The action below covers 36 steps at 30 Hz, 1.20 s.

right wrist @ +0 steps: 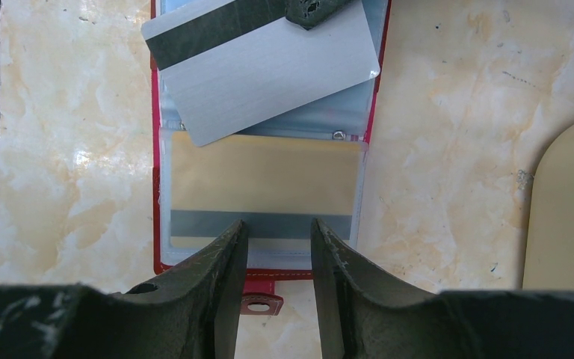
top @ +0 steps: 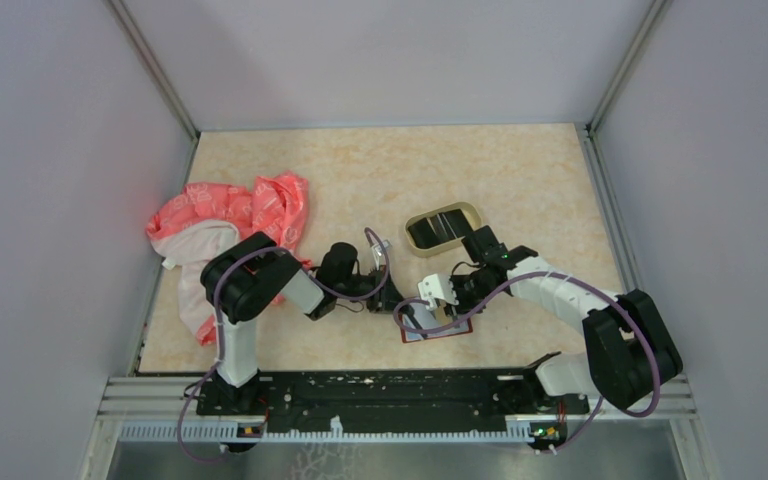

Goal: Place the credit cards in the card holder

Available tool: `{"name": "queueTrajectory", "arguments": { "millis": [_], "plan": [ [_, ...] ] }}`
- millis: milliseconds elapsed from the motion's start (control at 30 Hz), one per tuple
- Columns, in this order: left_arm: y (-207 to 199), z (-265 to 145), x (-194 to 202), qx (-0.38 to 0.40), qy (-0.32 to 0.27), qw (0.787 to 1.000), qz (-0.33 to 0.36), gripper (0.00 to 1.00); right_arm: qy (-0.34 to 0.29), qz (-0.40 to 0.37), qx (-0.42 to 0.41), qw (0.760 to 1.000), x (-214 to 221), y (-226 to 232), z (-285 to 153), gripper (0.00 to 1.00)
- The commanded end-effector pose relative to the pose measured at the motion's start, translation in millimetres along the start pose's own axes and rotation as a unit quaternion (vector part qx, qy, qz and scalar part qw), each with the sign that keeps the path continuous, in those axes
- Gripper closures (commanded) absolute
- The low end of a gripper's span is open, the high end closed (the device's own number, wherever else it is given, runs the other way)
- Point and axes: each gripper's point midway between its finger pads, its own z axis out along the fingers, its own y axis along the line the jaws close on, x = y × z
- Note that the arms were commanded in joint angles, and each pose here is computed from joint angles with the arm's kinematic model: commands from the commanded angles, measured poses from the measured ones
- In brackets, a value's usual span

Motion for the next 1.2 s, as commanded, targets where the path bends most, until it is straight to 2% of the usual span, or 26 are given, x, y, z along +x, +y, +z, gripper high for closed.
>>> {"name": "queueTrajectory", "arguments": {
  "millis": [0,833,1167],
  "plan": [
    [-6,0,-4,-0.003,-0.002,1.0,0.018,1.0,0.004,-0.009,-0.006,1.0,-1,2,-3,0.63],
    [-12,-2,-12,-0.01,-0.007,0.999,0.039,1.0,0.002,-0.009,-0.008,1.0,-2,3,-3,0.63],
    [-22,-10,-26,0.006,-0.03,0.998,0.047,1.0,0.003,-0.009,-0.011,1.0,-1,4,-3,0.63]
  ]
}}
